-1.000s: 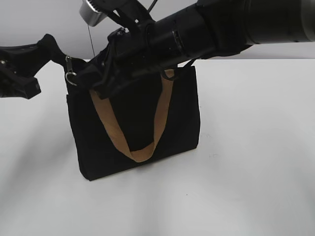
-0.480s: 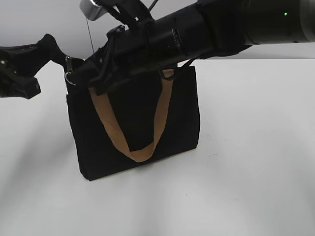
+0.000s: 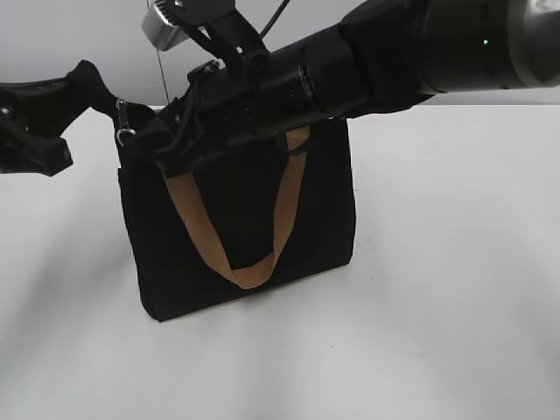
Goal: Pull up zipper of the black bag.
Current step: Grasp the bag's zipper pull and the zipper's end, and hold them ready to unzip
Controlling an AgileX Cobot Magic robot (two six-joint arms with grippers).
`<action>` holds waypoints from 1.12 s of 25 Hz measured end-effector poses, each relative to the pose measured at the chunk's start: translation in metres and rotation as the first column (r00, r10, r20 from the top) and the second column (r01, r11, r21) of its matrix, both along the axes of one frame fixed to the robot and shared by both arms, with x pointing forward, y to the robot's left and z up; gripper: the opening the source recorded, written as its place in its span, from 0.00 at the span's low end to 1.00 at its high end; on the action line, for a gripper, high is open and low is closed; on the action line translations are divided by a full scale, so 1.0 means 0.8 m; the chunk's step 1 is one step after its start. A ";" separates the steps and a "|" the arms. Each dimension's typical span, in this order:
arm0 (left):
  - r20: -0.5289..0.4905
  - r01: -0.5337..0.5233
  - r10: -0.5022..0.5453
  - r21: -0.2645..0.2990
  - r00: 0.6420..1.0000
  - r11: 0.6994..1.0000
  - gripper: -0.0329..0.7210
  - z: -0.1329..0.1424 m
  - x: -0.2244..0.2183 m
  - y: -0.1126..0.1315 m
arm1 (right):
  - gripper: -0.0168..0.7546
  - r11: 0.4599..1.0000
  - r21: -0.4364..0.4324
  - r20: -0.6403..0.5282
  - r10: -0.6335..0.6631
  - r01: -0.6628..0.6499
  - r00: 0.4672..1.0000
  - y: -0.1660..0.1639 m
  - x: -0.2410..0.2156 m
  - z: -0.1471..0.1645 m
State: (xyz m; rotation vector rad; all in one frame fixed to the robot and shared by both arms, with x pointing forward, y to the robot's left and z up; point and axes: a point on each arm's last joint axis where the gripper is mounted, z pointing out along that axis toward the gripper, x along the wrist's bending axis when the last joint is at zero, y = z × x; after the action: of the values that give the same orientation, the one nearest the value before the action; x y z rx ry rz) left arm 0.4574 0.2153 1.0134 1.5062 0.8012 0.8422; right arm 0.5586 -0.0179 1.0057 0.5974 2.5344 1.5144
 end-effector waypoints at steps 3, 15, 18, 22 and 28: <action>0.000 0.000 0.000 0.000 1.000 1.000 0.06 0.000 0.000 0.000 | 0.34 1.000 0.018 -0.012 -0.003 0.004 1.000 0.003 -0.002 0.001; -0.001 0.000 0.000 0.000 1.000 1.000 0.06 0.000 0.000 0.000 | 0.14 1.000 0.001 0.012 -0.009 0.009 1.000 0.011 -0.006 0.000; -0.004 -0.001 0.001 0.002 1.000 1.000 0.06 -0.001 0.000 0.000 | 0.02 1.000 0.001 0.011 -0.016 0.016 1.000 0.010 -0.006 0.000; -0.048 -0.014 0.016 0.030 0.999 0.999 0.06 -0.006 0.000 0.002 | 0.02 1.000 0.007 -0.006 -0.028 0.028 1.000 0.010 -0.005 0.000; -0.237 -0.067 0.103 0.155 0.966 0.986 0.06 -0.032 -0.001 0.013 | 0.02 0.998 0.035 -0.069 -0.057 0.060 0.996 0.009 -0.007 0.005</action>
State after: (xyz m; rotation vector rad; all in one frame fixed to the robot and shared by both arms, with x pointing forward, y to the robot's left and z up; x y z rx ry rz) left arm 0.4566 0.2261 0.9880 1.7393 1.0091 0.8016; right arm 0.5529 -0.0105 1.0095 0.7340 2.5191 1.5505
